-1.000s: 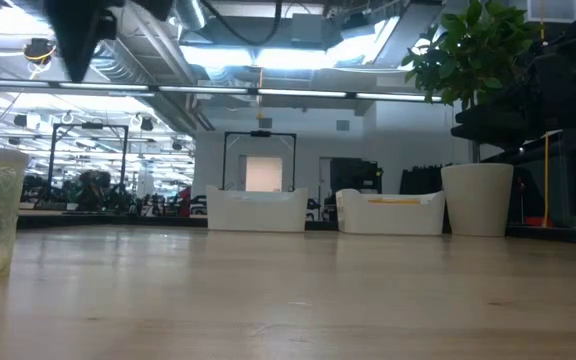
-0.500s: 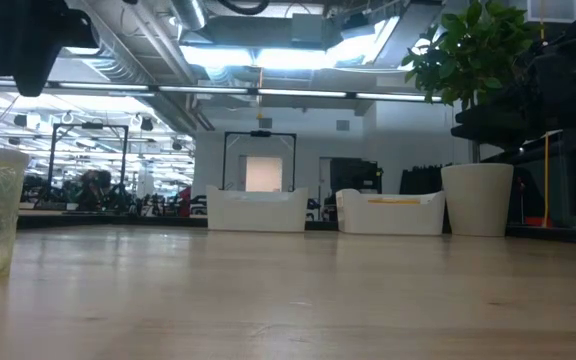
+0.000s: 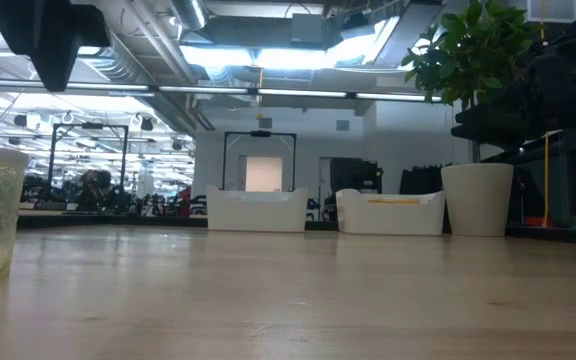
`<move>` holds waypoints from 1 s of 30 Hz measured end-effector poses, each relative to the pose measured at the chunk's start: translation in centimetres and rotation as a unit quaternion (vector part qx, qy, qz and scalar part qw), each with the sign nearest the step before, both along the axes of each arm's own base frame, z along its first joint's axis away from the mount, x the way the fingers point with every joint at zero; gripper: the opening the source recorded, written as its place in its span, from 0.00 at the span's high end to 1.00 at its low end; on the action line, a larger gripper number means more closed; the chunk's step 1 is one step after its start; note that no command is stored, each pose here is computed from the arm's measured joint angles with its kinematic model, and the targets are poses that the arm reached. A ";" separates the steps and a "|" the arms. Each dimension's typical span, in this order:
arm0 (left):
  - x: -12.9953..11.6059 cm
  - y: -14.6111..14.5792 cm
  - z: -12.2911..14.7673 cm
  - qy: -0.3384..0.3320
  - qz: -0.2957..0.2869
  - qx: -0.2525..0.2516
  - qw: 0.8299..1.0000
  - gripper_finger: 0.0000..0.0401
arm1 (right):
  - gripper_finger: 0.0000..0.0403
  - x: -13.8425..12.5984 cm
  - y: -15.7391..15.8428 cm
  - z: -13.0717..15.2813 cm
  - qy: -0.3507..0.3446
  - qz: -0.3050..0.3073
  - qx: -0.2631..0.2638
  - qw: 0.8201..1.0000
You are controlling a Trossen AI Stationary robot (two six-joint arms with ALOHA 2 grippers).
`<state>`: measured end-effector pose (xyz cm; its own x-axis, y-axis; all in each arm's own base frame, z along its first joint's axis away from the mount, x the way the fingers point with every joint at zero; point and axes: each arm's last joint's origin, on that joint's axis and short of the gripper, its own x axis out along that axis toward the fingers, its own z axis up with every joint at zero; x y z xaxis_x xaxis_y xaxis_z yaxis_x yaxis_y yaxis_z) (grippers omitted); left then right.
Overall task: Pick and place medicine bottles into bin by pill shape (circle, oval)
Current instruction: Put the yellow tablet bottle into the left white bin
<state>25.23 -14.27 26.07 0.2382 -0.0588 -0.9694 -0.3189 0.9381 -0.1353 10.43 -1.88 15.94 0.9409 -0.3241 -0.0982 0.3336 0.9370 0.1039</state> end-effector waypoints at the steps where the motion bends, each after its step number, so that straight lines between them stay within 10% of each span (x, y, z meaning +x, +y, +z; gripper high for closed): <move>1: 0.0 0.0 0.0 0.000 0.000 0.000 1.000 0.46 | 0.37 0.0 0.0 0.0 0.000 0.000 0.000 1.000; 16: -1.6 -3.6 -0.7 0.003 -0.093 0.003 0.996 0.48 | 0.37 0.0 0.0 0.0 0.000 0.000 0.000 1.000; 30: 0.7 -5.7 -7.0 0.073 -0.096 0.049 0.992 0.48 | 0.37 0.0 0.0 0.0 0.000 0.000 0.000 1.000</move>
